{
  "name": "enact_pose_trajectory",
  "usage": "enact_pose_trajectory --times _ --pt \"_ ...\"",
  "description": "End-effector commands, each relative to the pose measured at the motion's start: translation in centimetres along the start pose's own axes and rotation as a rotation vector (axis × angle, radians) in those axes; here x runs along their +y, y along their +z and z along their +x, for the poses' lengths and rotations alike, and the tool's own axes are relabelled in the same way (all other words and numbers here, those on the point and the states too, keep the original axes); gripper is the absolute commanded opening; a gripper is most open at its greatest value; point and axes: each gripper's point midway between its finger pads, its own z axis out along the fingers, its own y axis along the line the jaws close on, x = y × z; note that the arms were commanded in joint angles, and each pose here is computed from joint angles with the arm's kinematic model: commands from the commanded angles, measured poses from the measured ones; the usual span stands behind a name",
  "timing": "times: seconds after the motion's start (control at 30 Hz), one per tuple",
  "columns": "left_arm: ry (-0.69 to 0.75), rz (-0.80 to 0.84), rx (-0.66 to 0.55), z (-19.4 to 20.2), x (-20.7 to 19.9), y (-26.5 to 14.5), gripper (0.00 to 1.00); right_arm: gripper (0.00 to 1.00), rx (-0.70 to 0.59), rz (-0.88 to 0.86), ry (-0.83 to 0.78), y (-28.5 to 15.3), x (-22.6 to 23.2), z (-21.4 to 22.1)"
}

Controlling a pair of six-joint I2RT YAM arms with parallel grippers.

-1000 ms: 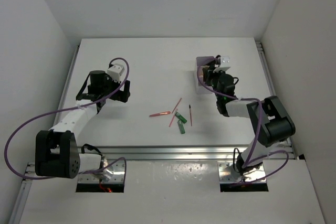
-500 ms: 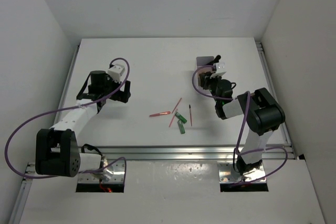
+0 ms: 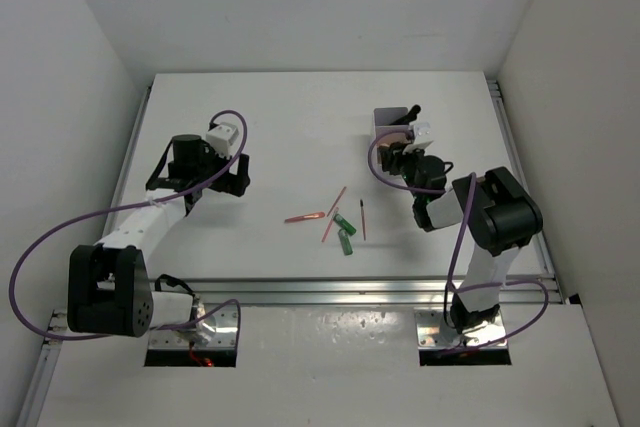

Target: Organize the makeup

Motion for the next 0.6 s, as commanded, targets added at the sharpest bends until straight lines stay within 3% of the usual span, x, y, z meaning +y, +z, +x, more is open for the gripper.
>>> enact_pose_trajectory --times 0.0,0.4,0.47,0.53,0.57 --pt "0.003 0.006 -0.049 -1.5 0.3 0.0 1.0 0.46 -0.158 -0.052 0.009 -0.1 1.0 -4.5" --pt "0.004 0.033 -0.054 -1.6 -0.2 0.0 1.0 0.55 -0.308 -0.078 -0.091 -1.0 2.4 -12.2" --pt "0.004 0.033 -0.054 -1.6 -0.2 0.0 1.0 0.59 -0.25 -0.147 -0.149 -1.4 4.2 -12.7" --pt "0.013 0.033 -0.054 -1.4 -0.2 0.1 1.0 0.65 0.073 -0.247 -0.217 -1.4 6.4 -8.5" --pt "0.013 0.033 -0.054 -1.4 -0.2 0.1 1.0 0.71 0.207 -0.299 -0.224 -0.9 8.1 -9.5"
